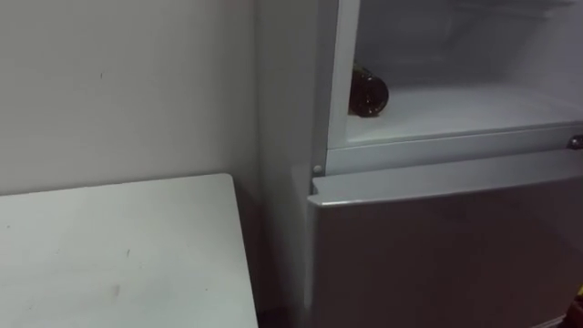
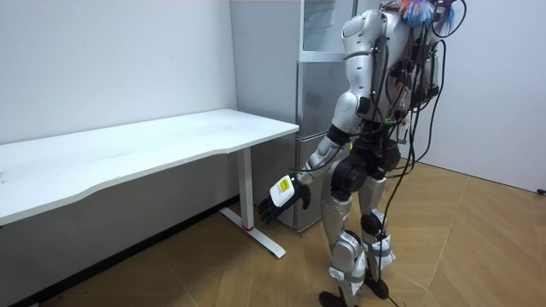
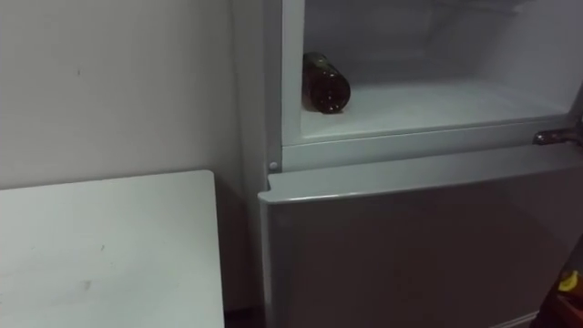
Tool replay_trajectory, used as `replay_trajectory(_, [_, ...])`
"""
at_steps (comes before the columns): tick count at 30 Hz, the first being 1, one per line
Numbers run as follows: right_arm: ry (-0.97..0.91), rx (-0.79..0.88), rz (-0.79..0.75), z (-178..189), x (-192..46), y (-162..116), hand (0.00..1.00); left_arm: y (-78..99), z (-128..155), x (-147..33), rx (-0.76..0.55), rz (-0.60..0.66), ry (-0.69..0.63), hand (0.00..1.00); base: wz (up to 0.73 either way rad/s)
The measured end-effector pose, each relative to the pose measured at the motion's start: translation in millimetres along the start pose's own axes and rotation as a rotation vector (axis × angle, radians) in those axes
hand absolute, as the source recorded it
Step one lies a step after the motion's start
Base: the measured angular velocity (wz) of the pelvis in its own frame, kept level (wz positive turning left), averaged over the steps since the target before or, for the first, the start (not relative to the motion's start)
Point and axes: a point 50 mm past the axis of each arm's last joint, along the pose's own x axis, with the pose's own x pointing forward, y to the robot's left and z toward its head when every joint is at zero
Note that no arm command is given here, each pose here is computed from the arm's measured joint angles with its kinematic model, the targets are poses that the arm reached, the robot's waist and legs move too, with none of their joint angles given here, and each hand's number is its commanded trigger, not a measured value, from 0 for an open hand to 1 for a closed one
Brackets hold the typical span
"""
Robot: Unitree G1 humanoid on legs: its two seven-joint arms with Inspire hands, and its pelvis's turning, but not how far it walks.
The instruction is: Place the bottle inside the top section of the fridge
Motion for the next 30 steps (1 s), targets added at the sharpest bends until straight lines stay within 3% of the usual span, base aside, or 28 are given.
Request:
replay_trajectory(9, [-0.16, 0.078, 0.061, 48, 0, 25, 0.0, 0.1, -3, -1.0, 0.003, -0.002, 0.007, 0.0, 0.0])
replay_trajectory(17, [-0.323, 0.166, 0.136, 85, -23, 49, 0.0, 2.2, -6, -1.5, 0.023, -0.001, 0.008, 0.0, 0.0])
replay_trajectory(24, [-0.336, 0.16, 0.064, 86, -25, 47, 0.0, 4.8, -11, -0.9, 0.039, 0.004, 0.025, 0.0, 0.0])
replay_trajectory(30, [-0.441, 0.031, 0.051, 88, -27, 49, 0.0, 3.2, -14, -1.5, 0.069, -0.005, 0.034, 0.0, 0.0])
